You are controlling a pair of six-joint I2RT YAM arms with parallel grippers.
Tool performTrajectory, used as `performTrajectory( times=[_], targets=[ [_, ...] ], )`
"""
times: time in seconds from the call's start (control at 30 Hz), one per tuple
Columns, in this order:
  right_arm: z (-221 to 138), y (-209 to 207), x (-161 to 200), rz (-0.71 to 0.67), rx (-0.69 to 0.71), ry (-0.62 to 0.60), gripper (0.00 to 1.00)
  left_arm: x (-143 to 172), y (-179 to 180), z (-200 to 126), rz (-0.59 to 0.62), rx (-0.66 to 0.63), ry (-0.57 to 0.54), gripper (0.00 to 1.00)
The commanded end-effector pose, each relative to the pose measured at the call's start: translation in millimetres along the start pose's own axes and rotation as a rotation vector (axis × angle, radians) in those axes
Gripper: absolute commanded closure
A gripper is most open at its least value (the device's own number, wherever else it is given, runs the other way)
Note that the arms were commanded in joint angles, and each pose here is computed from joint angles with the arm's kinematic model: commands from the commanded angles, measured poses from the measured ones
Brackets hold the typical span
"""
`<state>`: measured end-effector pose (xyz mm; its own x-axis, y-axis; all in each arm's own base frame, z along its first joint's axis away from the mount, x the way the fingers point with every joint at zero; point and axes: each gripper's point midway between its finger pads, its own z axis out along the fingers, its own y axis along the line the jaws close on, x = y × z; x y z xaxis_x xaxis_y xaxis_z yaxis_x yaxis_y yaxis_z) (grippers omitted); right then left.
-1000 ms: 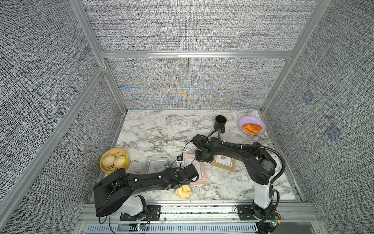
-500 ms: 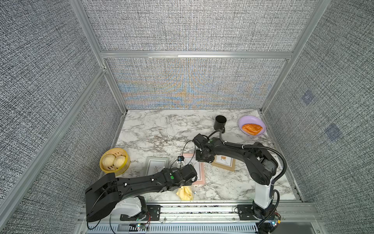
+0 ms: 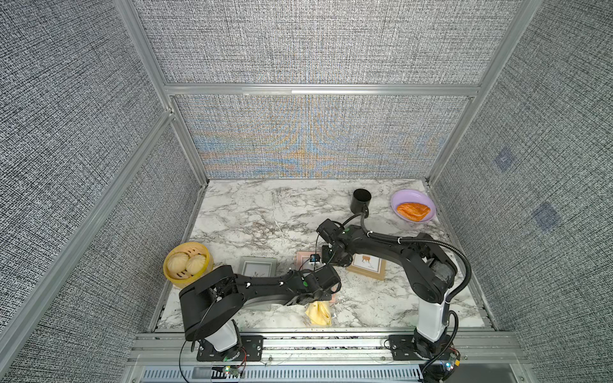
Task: Wipe the picture frame with a cloth
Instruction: Wipe the dirt from the picture frame.
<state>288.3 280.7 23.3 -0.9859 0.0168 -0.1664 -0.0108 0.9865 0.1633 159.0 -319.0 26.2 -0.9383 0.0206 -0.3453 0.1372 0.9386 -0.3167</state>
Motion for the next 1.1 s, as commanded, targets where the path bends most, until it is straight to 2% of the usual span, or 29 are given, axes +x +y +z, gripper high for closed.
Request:
performTrajectory(
  times=[0.0,0.07,0.2,0.37,0.5,0.83,0.97,1.07],
  targets=[
    [1,6,11,0.010,-0.024,0.048,0.71,4,-38,-2,0.073,0.142,0.032,1.00],
    [1,6,11,0.012,-0.024,0.048,0.71,4,-25,-4,0.068,0.100,0.022,1.00],
    [1,5,12,0.007,-0.024,0.050,0.71,-5,24,-14,0.012,-0.035,-0.005,1.00],
    [1,4,14,0.004,-0.025,0.052,0.71,-24,67,-25,-0.065,-0.099,-0.017,1.00],
    [2,4,15,0.002,-0.028,0.057,0.71,-36,63,-23,-0.050,-0.089,-0.002,1.00],
    [-2,11,13,0.019,-0.069,0.044,0.68,-39,10,11,-0.036,0.030,0.117,1.00],
    [-3,13,12,0.025,-0.082,0.040,0.66,-41,24,10,-0.047,-0.021,0.107,1.00],
    [-6,14,11,0.030,-0.100,0.023,0.61,-45,43,6,-0.079,-0.050,0.099,1.00]
  ],
)
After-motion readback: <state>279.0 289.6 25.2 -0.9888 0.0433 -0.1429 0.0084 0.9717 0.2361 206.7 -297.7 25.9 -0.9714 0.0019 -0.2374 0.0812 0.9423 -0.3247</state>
